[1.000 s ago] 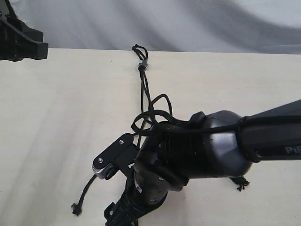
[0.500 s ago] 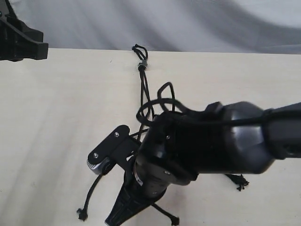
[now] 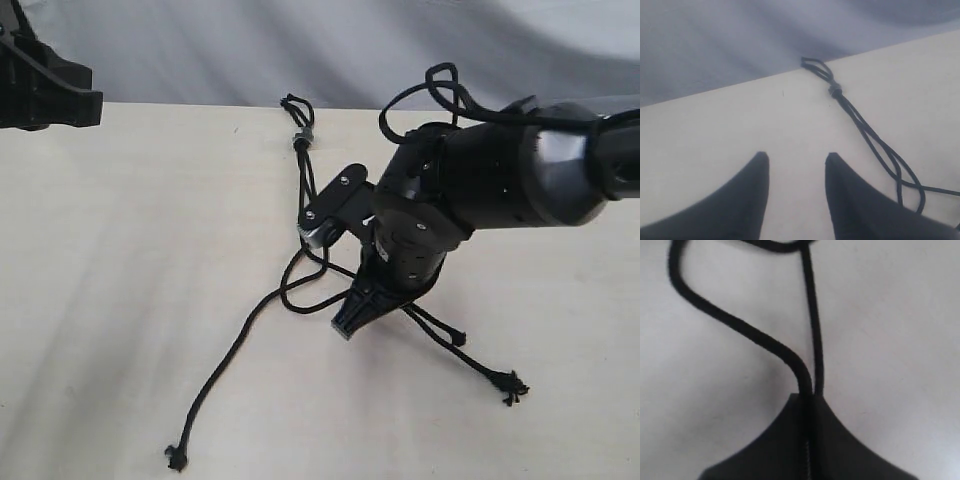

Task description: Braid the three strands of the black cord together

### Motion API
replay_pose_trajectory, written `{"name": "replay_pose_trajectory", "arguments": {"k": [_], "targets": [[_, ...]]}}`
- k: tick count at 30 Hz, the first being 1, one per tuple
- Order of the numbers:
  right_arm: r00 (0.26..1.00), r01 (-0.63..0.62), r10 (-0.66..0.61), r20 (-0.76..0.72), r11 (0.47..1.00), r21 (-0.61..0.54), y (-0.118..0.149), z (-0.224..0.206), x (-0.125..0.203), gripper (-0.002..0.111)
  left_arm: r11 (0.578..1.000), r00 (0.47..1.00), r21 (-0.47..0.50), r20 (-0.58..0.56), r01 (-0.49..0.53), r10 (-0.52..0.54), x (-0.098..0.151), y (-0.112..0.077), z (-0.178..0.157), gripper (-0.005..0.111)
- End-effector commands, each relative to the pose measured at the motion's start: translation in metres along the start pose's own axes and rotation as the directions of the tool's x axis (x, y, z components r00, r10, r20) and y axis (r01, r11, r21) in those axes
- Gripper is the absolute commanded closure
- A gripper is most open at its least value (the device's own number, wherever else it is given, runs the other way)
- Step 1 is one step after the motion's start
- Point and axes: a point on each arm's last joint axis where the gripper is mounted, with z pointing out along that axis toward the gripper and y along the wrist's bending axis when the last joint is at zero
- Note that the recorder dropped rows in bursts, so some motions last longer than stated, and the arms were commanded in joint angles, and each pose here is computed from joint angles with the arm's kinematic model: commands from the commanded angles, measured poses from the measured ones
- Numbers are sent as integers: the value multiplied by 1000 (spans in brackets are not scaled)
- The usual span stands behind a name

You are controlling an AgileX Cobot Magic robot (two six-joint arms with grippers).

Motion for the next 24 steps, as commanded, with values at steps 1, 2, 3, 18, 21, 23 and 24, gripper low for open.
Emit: {"name": "replay_pose_trajectory", "arguments": {"k": [1, 2, 3, 18, 21, 23, 24], "targets": [[998, -55, 55, -40, 998, 3, -23, 33, 6, 107, 1000, 1000, -4, 4, 5, -5, 1, 1, -1, 71], [996, -65, 65, -53, 998, 3, -26, 39, 8, 107, 1000, 1000, -4, 4, 5, -5, 1, 1, -1, 71], [995, -72, 72, -64, 997, 4, -29, 44, 10, 107, 1000, 1000, -4, 4, 5, -5, 1, 1, -1, 71], [968, 6, -47, -245, 986, -165, 28, 42, 20, 107, 1000, 1000, -4, 4, -2, 2, 1, 1, -1, 71], [973, 157, -193, -127, 956, -250, 66, 14, 10, 107, 1000, 1000, -4, 4, -2, 2, 1, 1, -1, 71], [972, 228, -235, -1, 946, -230, 77, -7, 2, 107, 1000, 1000, -4, 4, -2, 2, 1, 1, -1, 71], [968, 250, -246, 49, 945, -209, 75, -17, -2, 107, 1000, 1000, -4, 4, -2, 2, 1, 1, -1, 71]]}}
